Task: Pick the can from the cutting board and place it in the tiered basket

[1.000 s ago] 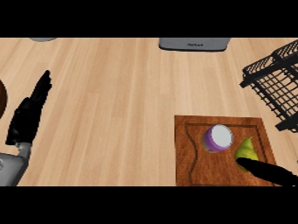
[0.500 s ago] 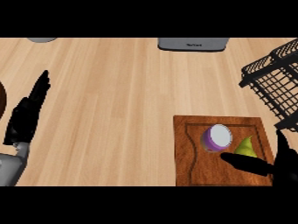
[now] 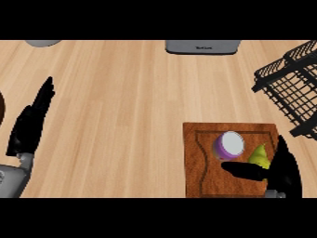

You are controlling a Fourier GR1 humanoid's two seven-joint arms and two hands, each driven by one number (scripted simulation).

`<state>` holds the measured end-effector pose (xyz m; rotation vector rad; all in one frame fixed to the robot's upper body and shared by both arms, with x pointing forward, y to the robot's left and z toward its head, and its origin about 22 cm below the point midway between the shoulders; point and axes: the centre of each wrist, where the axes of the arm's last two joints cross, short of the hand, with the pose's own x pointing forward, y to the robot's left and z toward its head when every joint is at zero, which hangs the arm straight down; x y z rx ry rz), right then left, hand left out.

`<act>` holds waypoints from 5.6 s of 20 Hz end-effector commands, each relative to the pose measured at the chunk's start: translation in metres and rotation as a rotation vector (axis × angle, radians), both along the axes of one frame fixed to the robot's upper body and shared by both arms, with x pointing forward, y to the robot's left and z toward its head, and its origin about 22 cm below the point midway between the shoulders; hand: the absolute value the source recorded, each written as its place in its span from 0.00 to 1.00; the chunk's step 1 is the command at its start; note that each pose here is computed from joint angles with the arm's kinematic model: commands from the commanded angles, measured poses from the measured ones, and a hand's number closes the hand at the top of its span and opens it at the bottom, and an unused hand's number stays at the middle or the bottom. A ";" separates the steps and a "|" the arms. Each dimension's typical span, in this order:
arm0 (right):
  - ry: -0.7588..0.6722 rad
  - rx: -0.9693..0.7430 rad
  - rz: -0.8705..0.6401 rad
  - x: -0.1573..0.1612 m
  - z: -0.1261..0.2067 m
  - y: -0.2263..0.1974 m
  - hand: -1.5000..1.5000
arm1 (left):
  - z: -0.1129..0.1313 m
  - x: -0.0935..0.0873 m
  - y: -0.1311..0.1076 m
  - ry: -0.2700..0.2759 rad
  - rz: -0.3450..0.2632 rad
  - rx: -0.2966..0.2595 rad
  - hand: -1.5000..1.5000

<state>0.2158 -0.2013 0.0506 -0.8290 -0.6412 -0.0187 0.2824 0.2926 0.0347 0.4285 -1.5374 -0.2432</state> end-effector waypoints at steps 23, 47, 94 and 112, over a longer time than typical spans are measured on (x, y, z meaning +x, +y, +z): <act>0.256 0.045 -0.082 0.044 -0.003 0.010 0.00 | 0.001 0.001 0.013 0.000 0.002 0.000 0.50; 0.246 0.132 0.020 0.058 -0.017 0.049 1.00 | 0.003 -0.007 0.006 -0.003 0.004 0.010 0.50; -0.088 -0.929 -0.318 0.265 0.216 -0.037 1.00 | 0.009 0.009 -0.003 -0.031 -0.025 0.007 0.50; 0.094 -0.908 -0.221 0.252 0.187 -0.110 1.00 | -0.017 -0.021 -0.002 -0.004 0.008 0.012 0.50</act>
